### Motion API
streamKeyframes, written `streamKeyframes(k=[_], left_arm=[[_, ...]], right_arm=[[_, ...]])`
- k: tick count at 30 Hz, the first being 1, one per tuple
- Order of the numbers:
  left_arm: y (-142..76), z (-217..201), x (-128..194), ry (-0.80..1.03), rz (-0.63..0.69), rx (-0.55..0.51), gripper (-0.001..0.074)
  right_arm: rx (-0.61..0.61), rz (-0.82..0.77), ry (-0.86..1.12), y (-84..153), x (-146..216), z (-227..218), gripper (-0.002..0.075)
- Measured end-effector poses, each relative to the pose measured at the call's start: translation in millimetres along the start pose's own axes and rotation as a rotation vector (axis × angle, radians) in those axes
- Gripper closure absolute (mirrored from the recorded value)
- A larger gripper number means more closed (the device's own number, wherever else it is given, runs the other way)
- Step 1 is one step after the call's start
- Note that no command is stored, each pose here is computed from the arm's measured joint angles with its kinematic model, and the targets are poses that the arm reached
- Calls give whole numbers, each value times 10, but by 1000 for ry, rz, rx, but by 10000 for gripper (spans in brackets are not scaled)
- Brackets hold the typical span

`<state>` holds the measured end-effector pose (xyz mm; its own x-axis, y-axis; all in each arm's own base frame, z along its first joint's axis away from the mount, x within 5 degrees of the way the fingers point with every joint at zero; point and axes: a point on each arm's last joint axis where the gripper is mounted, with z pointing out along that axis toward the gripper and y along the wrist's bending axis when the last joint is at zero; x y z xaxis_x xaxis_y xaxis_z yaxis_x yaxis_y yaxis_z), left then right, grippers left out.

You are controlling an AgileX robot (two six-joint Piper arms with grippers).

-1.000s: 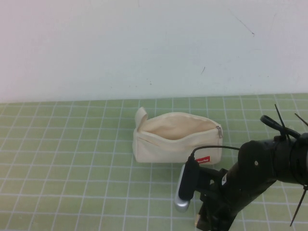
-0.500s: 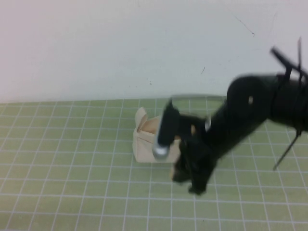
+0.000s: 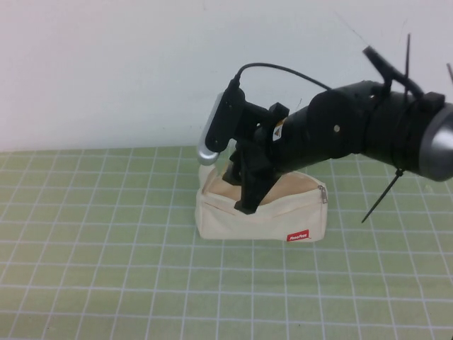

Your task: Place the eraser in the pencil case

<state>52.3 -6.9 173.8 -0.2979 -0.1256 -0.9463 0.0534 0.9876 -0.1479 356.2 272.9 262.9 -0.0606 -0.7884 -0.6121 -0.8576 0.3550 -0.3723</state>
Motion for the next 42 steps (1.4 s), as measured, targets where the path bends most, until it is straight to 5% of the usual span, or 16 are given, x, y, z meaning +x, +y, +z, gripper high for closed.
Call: streamKeyframes(k=[4,10,13,17,24,33,42], left_arm=[[0,0,0,0,0,0,736],[0,0,0,0,0,0,737],[0,0,0,0,0,0,736],[0,0,0,0,0,0,736],[-2,0,0,1,1,4,736],[-13,-1,2,4,7,24,736],[-14,-1,2,4,8,26,736]], right_arm=[[20,46,-6,-13,10,48,335],[36,-12,19,-106,-88,-54,309],[35,-76,113,-199,-162,-281,400],[132,-45,240,-391,-283,-866,632],[335,83,237,-481,-380,-2082,717],[369,234,204,-39,50,-3079,722],[337,293,-110,860,934,-3325,724]])
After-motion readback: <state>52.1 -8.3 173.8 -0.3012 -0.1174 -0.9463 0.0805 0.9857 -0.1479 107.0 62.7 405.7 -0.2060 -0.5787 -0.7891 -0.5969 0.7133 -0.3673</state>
